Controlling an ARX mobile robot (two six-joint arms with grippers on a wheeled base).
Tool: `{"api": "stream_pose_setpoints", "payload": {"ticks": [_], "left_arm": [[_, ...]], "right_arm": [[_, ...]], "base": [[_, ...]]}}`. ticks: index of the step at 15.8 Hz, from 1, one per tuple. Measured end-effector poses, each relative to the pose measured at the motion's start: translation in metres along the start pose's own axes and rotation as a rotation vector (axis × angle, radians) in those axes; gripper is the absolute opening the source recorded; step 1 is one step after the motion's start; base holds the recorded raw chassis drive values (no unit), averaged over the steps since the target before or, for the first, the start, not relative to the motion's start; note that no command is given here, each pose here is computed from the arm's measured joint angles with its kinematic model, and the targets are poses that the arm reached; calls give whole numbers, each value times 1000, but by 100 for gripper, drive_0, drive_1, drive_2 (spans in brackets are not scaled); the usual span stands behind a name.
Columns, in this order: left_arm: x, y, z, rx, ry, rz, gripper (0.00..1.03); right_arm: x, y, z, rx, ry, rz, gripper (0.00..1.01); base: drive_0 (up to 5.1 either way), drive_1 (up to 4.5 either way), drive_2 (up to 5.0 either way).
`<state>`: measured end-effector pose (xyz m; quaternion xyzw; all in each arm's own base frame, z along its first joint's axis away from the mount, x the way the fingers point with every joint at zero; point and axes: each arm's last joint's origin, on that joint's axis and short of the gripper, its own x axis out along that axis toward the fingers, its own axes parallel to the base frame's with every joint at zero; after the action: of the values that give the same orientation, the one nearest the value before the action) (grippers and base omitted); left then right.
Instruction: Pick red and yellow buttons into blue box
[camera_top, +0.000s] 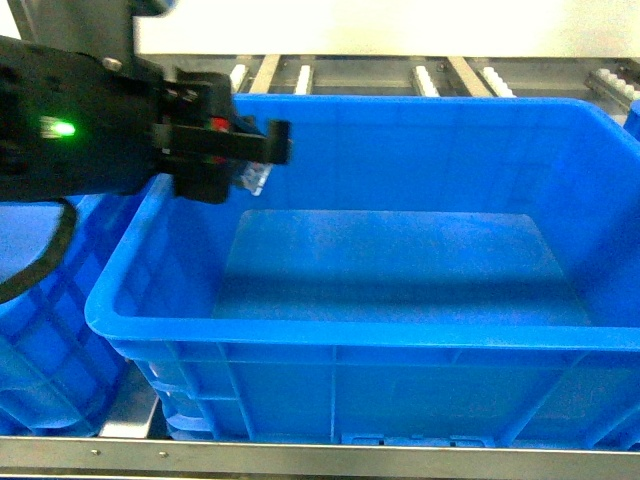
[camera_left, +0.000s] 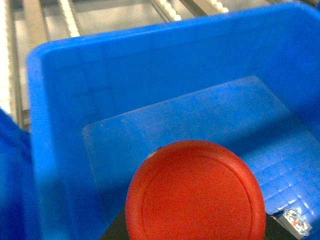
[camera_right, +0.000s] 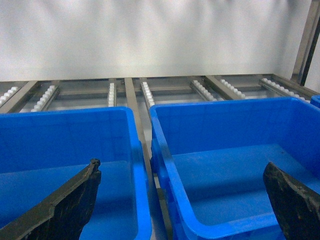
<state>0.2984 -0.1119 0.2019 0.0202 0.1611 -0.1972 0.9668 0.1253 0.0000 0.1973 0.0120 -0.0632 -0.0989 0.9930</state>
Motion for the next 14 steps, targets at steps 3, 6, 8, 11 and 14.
{"api": "stream_pose_setpoints", "payload": {"ticks": [3,6,8,11,14], "left_arm": [[47,-11,4,137,68,-41,23],[70,-21,1,188,151,-78,23],[75,-23,-2,174,172,-103,39],[75,-20,3,127,124,-87,73],[57,-2,-3,59,47,28,99]], "right_arm": [[0,0,0,0,0,0,98],[0,0,0,0,0,0,98],[0,0,0,0,0,0,98],[0,0,0,0,0,0,98],[0,0,0,0,0,0,98]], "base": [[0,0,0],[0,0,0],[0,0,0],[0,0,0],[0,0,0]]}}
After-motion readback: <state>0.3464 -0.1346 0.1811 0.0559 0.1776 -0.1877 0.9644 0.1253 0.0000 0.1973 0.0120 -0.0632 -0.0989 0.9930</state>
